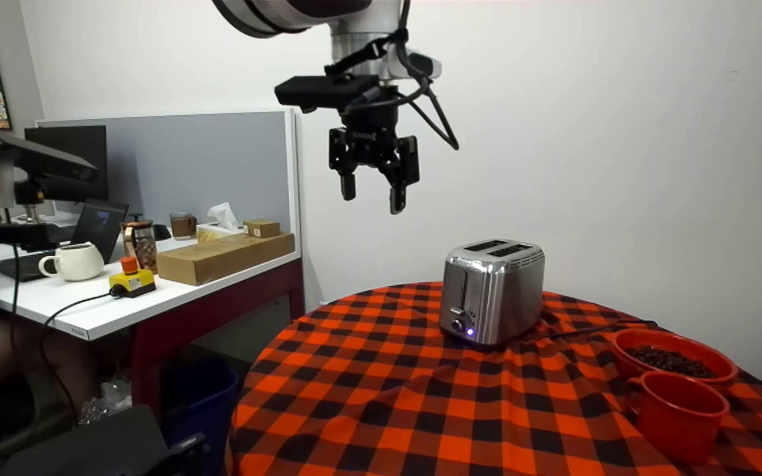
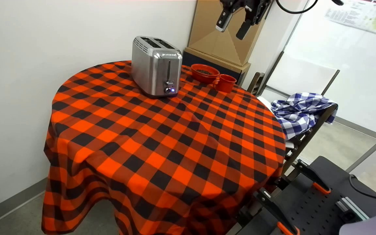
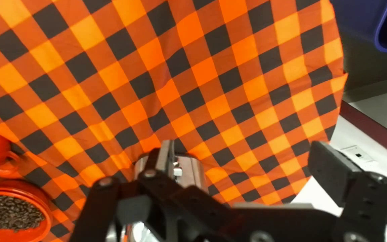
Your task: Press the button on the toaster
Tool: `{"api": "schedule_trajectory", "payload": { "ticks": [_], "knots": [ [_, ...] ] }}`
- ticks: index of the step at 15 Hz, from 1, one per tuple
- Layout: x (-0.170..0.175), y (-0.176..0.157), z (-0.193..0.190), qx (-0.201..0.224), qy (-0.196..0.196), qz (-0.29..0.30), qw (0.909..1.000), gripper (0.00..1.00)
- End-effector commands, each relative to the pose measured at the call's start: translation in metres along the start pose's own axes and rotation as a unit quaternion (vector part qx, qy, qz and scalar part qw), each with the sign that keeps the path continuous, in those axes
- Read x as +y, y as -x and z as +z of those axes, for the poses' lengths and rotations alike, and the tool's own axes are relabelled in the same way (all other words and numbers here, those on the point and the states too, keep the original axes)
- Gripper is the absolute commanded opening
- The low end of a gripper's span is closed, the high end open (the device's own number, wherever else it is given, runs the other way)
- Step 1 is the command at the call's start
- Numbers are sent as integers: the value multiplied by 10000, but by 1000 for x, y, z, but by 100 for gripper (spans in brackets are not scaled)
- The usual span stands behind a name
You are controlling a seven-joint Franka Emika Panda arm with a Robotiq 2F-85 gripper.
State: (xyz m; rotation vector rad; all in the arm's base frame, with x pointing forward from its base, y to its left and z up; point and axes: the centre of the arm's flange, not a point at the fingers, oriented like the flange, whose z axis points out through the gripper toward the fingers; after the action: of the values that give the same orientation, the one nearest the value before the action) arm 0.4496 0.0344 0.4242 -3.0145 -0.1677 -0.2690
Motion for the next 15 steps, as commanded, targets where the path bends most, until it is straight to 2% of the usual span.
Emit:
{"api": "schedule_trajectory", "payload": {
  "ticks": [1, 4, 9, 11, 15],
  "knots": [
    [50, -55, 25, -242, 32, -31, 9997, 100],
    [87, -88, 66, -437, 265, -122, 9986, 100],
    [113, -126, 138, -694, 581, -518, 9945, 100],
    [119, -135, 160, -602, 703, -678, 9934, 100],
    [125, -137, 189, -122, 758, -850, 9934, 100]
  ]
}}
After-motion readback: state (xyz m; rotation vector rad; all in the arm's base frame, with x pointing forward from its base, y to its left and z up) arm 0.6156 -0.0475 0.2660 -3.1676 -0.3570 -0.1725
